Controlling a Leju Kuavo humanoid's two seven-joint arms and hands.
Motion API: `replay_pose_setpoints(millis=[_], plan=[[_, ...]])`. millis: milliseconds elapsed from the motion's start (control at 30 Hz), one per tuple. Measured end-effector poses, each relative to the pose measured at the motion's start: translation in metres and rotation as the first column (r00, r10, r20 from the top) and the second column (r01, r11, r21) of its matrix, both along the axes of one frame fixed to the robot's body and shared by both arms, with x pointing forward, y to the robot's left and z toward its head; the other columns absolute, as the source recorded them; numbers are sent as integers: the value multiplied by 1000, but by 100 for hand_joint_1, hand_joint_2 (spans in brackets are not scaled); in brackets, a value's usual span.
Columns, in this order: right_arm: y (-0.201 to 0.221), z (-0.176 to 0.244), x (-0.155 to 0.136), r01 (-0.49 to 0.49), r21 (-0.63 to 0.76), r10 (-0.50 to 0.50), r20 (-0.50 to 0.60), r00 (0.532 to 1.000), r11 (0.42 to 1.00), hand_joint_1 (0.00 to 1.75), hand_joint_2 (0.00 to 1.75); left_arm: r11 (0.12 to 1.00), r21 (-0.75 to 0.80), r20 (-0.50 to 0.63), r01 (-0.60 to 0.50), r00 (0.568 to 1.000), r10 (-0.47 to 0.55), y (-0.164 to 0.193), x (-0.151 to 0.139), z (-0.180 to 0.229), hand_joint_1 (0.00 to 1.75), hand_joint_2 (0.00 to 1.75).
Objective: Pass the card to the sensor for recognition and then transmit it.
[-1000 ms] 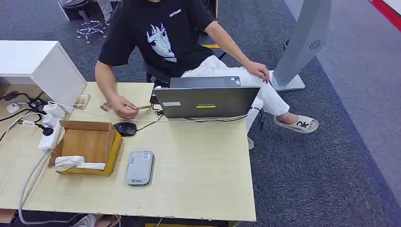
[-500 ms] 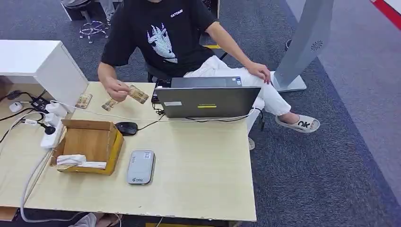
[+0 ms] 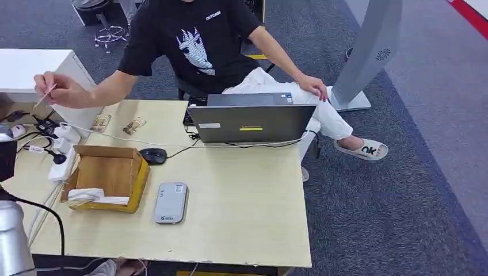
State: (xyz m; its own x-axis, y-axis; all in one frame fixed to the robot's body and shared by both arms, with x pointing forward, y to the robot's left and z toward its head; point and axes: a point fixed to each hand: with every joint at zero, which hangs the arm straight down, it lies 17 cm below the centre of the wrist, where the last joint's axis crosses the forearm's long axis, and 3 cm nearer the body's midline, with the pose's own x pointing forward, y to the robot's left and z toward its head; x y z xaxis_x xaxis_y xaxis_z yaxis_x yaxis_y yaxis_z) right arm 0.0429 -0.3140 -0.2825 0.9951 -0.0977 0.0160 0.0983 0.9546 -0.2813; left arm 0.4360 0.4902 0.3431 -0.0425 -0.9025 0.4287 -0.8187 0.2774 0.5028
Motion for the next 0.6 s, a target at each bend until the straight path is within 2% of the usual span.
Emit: replay_pose_setpoints(millis=[167,433,467,500,600], plan=[[-2,0,-3,-10,9,10,-15,1000,1000,0,175,999,33,-78,17,997,-14,-23,44,-14,0,175],[-2,0,-2,-15,11,15,-9,1000,1000,0,175,996,28,-151,89,985,-84,-57,71,-37,0,175],[-1,0,-1,-16,14,16,-5,1000,1000,0,175,994,31,-167,102,981,-96,-63,74,-42,40,175],[-1,-1,-1,-17,17,17,-3,1000,1000,0,175,992,31,-180,119,977,-111,-71,76,-48,175,175],[0,-1,0,-23,19,22,5,1000,1000,0,175,988,18,-216,154,965,-147,-88,78,-64,175,175]])
